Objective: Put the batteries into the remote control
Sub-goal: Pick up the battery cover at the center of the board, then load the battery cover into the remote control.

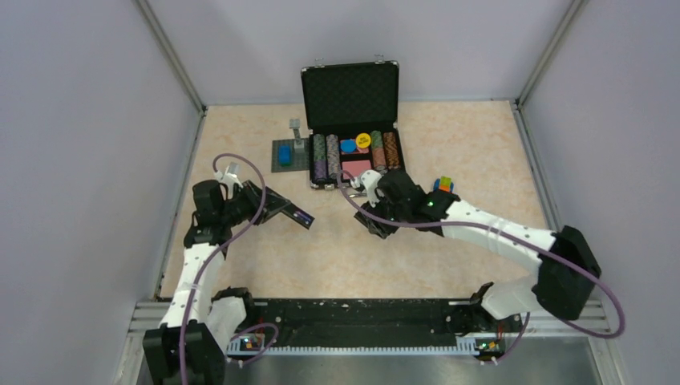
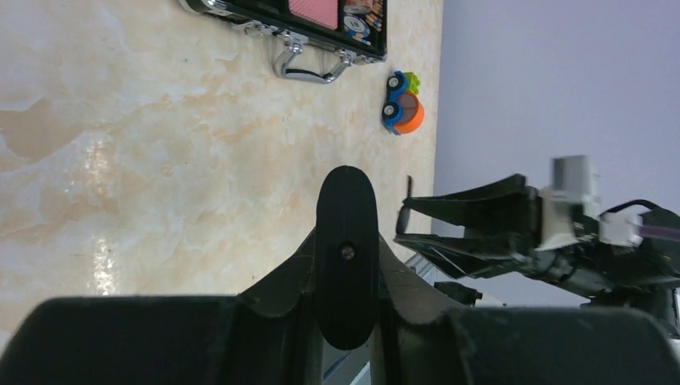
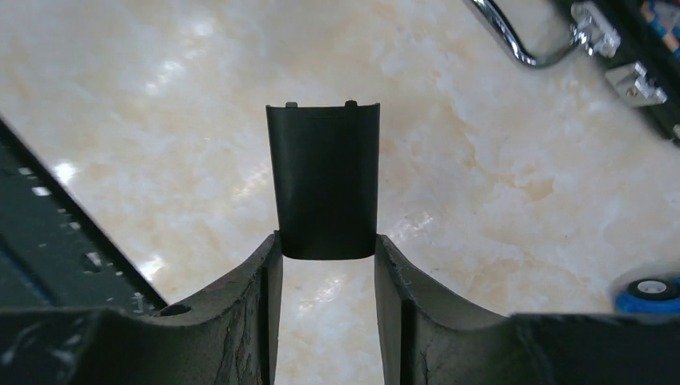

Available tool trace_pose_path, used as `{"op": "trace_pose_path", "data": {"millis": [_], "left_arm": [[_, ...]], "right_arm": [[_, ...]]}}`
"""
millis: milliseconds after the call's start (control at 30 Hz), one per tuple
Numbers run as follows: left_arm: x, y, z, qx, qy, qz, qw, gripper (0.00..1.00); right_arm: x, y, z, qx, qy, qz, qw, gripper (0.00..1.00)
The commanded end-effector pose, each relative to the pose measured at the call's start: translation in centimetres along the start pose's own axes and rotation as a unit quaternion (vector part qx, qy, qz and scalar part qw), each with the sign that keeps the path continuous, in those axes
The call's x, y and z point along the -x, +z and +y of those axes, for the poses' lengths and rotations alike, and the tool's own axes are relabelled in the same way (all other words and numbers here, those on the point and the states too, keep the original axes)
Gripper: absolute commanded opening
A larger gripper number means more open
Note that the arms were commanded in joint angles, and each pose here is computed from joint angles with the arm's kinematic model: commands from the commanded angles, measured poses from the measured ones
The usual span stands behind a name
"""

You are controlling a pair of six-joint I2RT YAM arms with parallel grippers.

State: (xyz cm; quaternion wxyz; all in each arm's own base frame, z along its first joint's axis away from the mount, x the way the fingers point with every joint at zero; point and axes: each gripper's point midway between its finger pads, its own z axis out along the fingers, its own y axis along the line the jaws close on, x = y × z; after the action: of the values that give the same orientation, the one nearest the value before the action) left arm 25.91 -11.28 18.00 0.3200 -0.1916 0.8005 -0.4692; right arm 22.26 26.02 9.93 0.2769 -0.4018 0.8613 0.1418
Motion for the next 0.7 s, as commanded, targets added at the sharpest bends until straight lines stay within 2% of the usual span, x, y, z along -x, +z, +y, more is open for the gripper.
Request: {"op": "trace_pose_path", "data": {"millis": [0, 167, 300, 667], "left_arm": [[-0.4, 0.0, -3.3, -0.081, 0.064, 0.022, 0.994, 0.00], [-2.9, 0.3, -6.3, -0.122, 0.135, 0.060, 0.982, 0.00], [-4.5, 0.7, -7.5, -0.116, 0.193, 0.065, 0.972, 0.00], [-5.0, -0.3, -9.7, -0.153, 0.231, 0.021, 0.961, 0.00]], "right_arm": [[4.4, -4.1, 4.6, 0.074, -0.035, -0.122, 0.989, 0.27], [6.3, -6.7, 8.7, 0.114, -0.062, -0.171, 0.977, 0.27], [7.8, -8.1, 10.7, 0.120, -0.067, -0.195, 0.971, 0.27], [9.9, -7.9, 11.2, 0.084, -0.060, -0.193, 0.976, 0.27]]}}
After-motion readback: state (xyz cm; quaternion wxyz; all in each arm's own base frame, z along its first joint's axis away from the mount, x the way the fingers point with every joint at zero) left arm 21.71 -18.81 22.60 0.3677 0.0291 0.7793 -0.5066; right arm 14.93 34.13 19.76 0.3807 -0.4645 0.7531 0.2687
